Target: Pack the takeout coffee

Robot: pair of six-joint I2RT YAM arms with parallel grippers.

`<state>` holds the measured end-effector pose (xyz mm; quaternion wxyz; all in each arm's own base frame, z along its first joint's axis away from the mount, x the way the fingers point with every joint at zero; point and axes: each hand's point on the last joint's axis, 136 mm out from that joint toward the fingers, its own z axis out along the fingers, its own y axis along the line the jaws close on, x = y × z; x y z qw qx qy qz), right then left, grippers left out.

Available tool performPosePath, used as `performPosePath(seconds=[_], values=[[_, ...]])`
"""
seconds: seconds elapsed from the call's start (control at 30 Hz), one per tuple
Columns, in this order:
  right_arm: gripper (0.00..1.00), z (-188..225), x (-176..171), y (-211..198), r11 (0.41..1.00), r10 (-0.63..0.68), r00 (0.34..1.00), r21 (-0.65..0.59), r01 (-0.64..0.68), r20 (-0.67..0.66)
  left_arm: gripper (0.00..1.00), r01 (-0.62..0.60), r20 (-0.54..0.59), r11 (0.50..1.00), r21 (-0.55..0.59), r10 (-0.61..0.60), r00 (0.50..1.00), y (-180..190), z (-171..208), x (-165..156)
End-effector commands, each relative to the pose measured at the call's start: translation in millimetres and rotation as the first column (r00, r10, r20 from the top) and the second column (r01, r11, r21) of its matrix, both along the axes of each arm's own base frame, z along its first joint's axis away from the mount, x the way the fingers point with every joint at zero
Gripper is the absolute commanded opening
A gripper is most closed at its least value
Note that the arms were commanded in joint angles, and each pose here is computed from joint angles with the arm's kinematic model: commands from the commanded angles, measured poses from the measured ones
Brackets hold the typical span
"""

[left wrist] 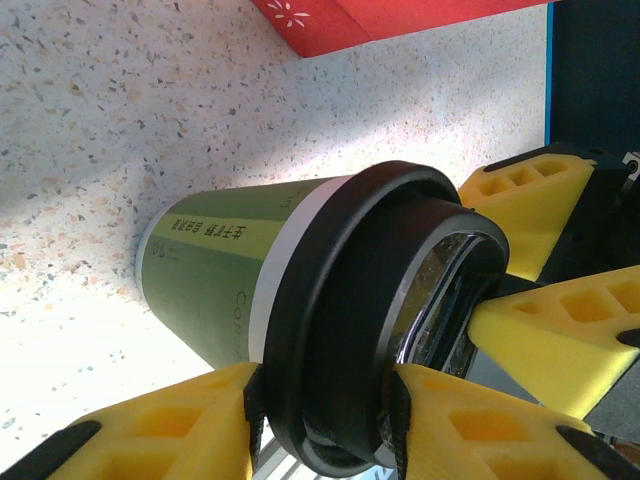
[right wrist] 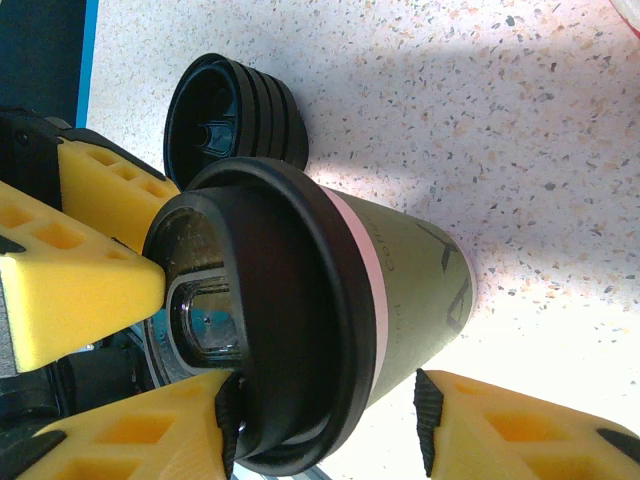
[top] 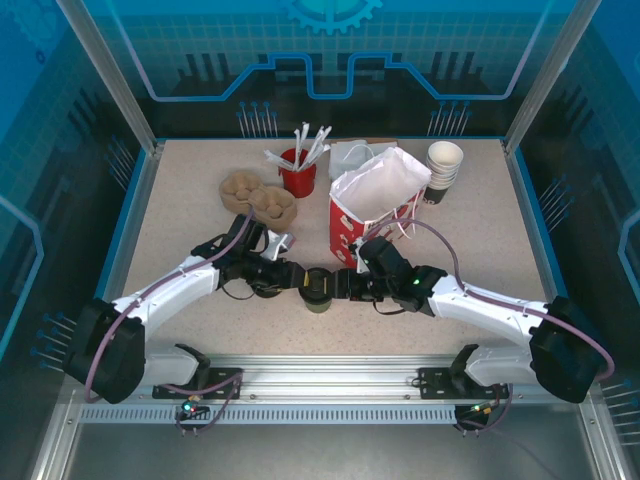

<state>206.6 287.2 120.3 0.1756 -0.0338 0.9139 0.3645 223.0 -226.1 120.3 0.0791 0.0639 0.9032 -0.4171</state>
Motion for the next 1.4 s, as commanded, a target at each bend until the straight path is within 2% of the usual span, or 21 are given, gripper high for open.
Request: performPosePath(seconds=[0.0, 0.43, 0.63, 0.87, 1.23, 1.37], values=[[0.49, -18, -3, -10, 0.997, -0.049, 0.997, -0.067, 0.045, -0.054, 0.4, 0.002, -0.023, 0.997, 0.083, 0.0, 1.0, 7, -17, -3], [0.47, -49, -7, -25, 0.987, -0.143, 0.974, -0.102, 0.127, -0.174, 0.39, 0.017, -0.069, 0.981, 0.192, -0.003, 0.998, 16, -48, -12], [0.46, -51, -9, -26, 0.987, -0.141, 0.974, -0.098, 0.125, -0.175, 0.39, 0.013, -0.078, 0.981, 0.192, 0.002, 0.997, 16, -52, -17], [0.46, -37, -8, -22, 0.991, -0.114, 0.986, -0.086, 0.103, -0.125, 0.39, 0.009, -0.059, 0.987, 0.161, 0.0, 0.998, 11, -40, -16], [0.51, -9, 4, 1, 0.998, -0.064, 0.993, -0.033, 0.061, -0.098, 0.43, 0.001, 0.015, 0.994, 0.105, -0.002, 1.0, 4, -2, -8], [0.54, -5, 4, 1, 0.998, -0.055, 0.994, -0.044, 0.051, -0.096, 0.44, -0.001, 0.008, 0.992, 0.122, 0.0, 1.0, 4, 3, -6]])
